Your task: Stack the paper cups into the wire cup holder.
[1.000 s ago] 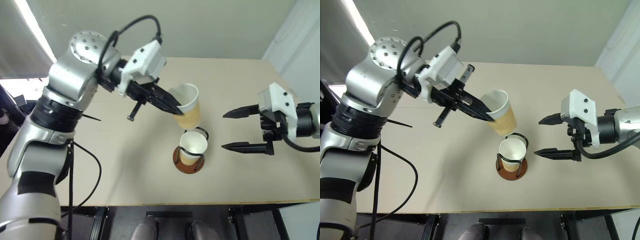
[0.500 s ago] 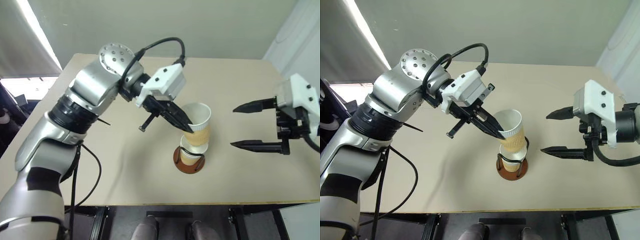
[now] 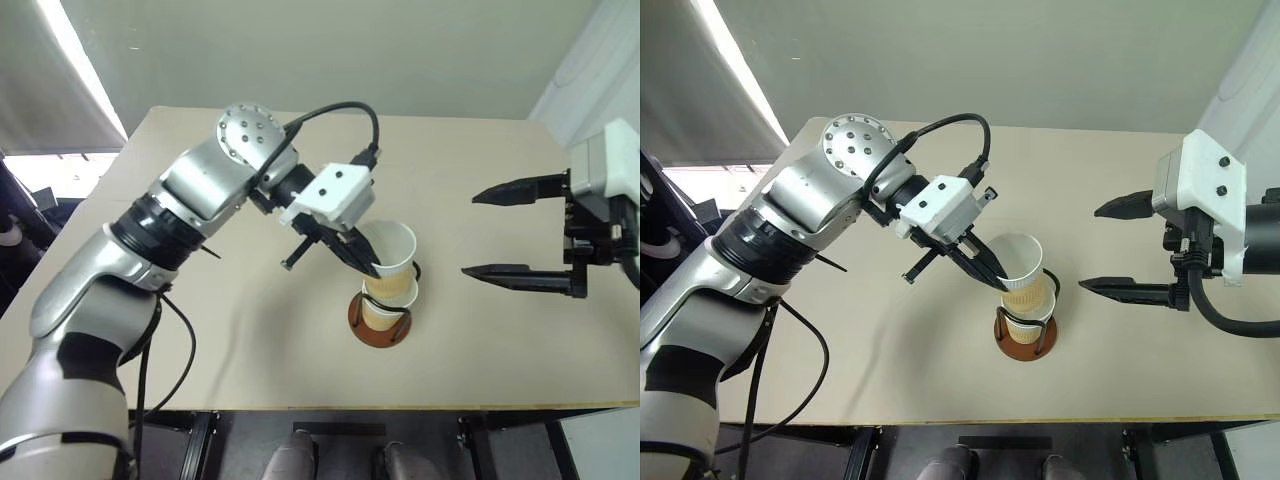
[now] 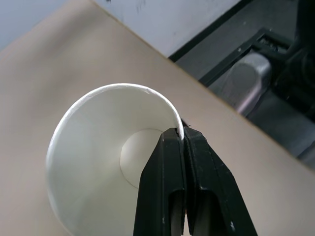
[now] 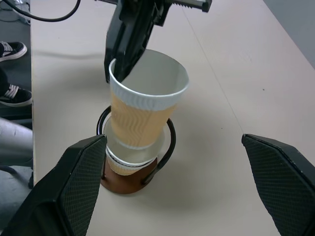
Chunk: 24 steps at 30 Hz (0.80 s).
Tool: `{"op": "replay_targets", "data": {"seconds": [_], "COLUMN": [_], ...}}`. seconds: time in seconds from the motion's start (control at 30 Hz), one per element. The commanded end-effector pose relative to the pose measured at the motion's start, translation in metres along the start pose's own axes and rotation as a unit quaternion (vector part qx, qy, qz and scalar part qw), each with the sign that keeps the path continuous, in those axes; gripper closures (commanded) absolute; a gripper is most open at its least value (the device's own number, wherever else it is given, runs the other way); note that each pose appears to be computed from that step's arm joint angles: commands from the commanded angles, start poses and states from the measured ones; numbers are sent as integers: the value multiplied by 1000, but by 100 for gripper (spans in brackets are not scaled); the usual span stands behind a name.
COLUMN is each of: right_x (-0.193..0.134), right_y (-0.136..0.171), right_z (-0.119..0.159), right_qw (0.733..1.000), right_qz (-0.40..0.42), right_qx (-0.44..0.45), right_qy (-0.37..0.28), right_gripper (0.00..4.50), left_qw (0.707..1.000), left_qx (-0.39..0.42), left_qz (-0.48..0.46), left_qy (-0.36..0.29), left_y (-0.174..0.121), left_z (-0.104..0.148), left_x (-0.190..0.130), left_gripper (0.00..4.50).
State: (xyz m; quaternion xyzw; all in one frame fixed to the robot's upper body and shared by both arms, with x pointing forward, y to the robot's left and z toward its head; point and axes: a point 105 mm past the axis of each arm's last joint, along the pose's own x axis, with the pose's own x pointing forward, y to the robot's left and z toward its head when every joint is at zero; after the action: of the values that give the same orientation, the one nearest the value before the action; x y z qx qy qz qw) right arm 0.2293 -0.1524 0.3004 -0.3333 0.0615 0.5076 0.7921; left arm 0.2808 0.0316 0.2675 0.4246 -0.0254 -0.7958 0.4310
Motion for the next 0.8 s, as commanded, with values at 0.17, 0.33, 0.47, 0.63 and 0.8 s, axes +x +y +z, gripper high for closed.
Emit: {"op": "replay_targets", "data": {"seconds": [0.17, 0.33, 0.47, 0.63, 0.8], "right_x": [-8, -8, -8, -8, 2], "right_y": [-4, -4, -4, -6, -21], "right_z": [9, 8, 8, 6, -3], "right_qw": [1000, 1000, 1000, 1000, 998], "right_qz": [-19, -18, -17, -19, -50], "right_qx": [-21, -19, -17, -14, 19], "right_qy": [-6, -5, -3, -3, -36], "right_gripper": [0, 0, 0, 0, 0], "left_qw": [999, 1000, 1000, 999, 989], "left_qx": [27, 14, 12, 24, -11], "left_qz": [-18, -18, -19, 3, 117], "left_qy": [20, 5, -11, -26, -90], "left_y": [-1, 2, 3, 8, 22], "left_z": [3, 6, 11, 15, 25], "left_x": [0, 5, 6, 1, -24], "left_gripper": [449, 406, 272, 99, 4]}}
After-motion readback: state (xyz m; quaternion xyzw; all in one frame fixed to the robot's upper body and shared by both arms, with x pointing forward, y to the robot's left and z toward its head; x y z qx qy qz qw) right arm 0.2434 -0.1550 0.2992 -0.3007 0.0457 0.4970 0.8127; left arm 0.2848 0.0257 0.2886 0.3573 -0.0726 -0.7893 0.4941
